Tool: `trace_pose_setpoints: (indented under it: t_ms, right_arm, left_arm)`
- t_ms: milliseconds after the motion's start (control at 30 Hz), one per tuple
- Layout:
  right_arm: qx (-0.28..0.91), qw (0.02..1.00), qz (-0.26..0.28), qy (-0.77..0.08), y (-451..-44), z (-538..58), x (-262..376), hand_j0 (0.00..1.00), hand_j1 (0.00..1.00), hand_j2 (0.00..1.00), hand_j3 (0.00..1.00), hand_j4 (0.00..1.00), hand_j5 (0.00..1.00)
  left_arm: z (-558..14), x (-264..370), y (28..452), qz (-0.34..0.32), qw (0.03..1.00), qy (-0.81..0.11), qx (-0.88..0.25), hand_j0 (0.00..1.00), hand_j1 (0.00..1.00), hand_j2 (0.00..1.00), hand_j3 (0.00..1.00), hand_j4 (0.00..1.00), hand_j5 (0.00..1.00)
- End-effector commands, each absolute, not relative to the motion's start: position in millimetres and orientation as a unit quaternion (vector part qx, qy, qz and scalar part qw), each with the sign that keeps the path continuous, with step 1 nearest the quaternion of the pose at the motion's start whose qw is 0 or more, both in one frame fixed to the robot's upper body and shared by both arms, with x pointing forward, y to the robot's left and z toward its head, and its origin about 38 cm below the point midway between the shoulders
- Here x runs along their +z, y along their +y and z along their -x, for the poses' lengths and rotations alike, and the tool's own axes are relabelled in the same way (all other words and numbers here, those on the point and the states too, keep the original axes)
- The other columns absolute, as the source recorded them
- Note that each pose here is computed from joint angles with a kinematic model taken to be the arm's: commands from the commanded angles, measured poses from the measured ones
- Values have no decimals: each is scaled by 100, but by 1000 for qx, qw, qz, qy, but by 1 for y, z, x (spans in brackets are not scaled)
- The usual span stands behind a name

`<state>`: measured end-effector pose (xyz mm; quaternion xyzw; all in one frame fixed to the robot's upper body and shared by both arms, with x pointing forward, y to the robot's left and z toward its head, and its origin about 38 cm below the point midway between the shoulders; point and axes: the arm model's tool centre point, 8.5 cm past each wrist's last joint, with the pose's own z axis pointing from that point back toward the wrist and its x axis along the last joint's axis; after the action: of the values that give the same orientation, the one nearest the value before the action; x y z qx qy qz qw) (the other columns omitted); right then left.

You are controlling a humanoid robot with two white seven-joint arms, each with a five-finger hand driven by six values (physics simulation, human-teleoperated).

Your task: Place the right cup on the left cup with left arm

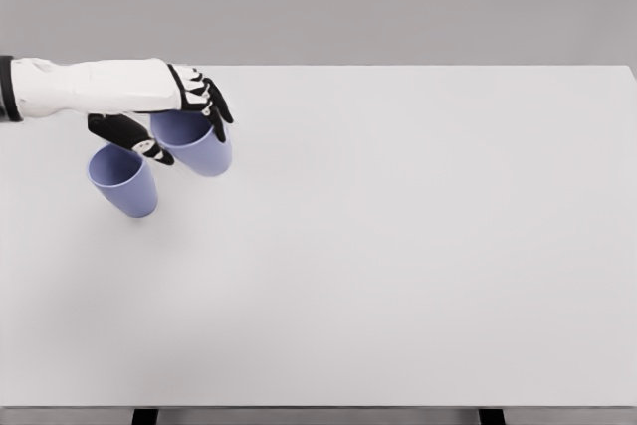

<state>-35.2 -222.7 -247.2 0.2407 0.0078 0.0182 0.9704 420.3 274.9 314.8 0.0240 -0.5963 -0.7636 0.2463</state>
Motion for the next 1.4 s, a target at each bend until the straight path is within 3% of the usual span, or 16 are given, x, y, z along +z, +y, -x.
trace_pose_setpoints:
  t_ms: [0,767,1367]
  right_arm:
    - [19,970,-241,8,-223,35,-247,100,100,100,100,100,100]
    - [19,970,-241,8,-223,35,-247,100,100,100,100,100,100]
    - [19,970,-241,8,-223,35,-247,100,100,100,100,100,100]
  left_arm:
    - [-416,320,285,-24,257,-597,-759,54,54,54,54,54,54]
    - [-412,353,372,-99,333,-568,-746,56,56,56,56,56,56]
    - [-424,327,383,-90,370,-550,-743,56,56,56,56,56,56]
